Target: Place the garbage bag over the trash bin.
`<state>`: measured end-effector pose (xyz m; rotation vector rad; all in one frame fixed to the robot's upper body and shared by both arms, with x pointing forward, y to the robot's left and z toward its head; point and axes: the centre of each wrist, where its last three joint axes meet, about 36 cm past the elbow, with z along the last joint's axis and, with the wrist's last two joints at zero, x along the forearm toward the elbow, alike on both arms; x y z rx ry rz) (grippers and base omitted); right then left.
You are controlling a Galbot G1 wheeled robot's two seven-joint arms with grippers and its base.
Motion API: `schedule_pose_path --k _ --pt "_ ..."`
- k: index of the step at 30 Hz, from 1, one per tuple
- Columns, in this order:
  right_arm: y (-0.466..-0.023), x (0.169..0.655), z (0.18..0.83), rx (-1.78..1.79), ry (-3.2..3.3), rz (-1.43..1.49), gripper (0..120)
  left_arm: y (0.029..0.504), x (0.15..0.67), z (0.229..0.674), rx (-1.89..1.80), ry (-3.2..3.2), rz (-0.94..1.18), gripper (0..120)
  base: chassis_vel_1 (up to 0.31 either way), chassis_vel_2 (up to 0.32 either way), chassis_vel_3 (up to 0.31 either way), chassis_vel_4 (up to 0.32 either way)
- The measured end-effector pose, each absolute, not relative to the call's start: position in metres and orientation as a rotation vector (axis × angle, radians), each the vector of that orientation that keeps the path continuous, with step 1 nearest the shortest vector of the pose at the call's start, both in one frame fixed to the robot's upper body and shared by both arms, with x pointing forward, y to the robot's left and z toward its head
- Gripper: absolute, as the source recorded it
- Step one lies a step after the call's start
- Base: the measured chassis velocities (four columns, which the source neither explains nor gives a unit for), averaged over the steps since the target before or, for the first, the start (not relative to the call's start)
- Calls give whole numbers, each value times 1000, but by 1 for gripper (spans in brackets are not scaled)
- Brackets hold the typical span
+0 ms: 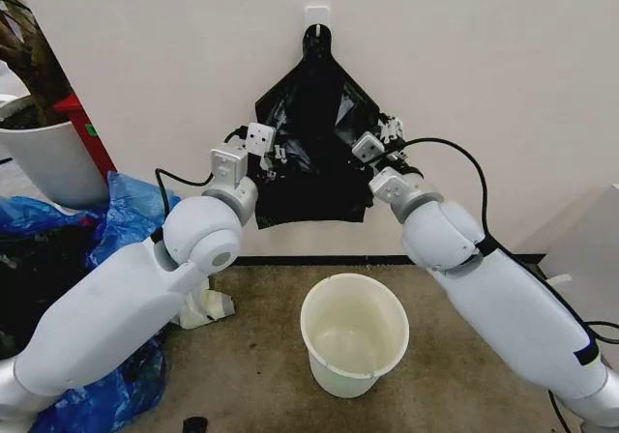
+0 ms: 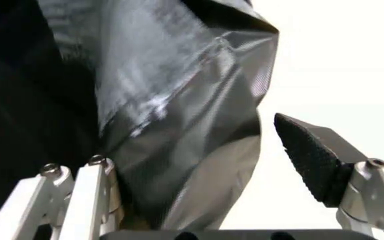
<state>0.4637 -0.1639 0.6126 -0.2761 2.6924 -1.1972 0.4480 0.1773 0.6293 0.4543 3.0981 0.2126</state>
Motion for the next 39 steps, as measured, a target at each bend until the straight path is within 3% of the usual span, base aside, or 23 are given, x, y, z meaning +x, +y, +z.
schedule_pose_path --k 10,21,26,39 --pt "-176 461 615 -240 2724 -1121 59 190 441 629 431 3097 219 0 0 0 0 0" --pt "-194 444 607 -316 2794 -877 15 199 436 632 464 3059 198 0 0 0 0 0" --pt "-196 438 602 -353 2851 -731 0 204 435 637 472 3030 187 0 0 0 0 0" --pt "-212 432 609 -371 2928 -385 0 221 428 649 510 2968 110 0 0 0 0 0"
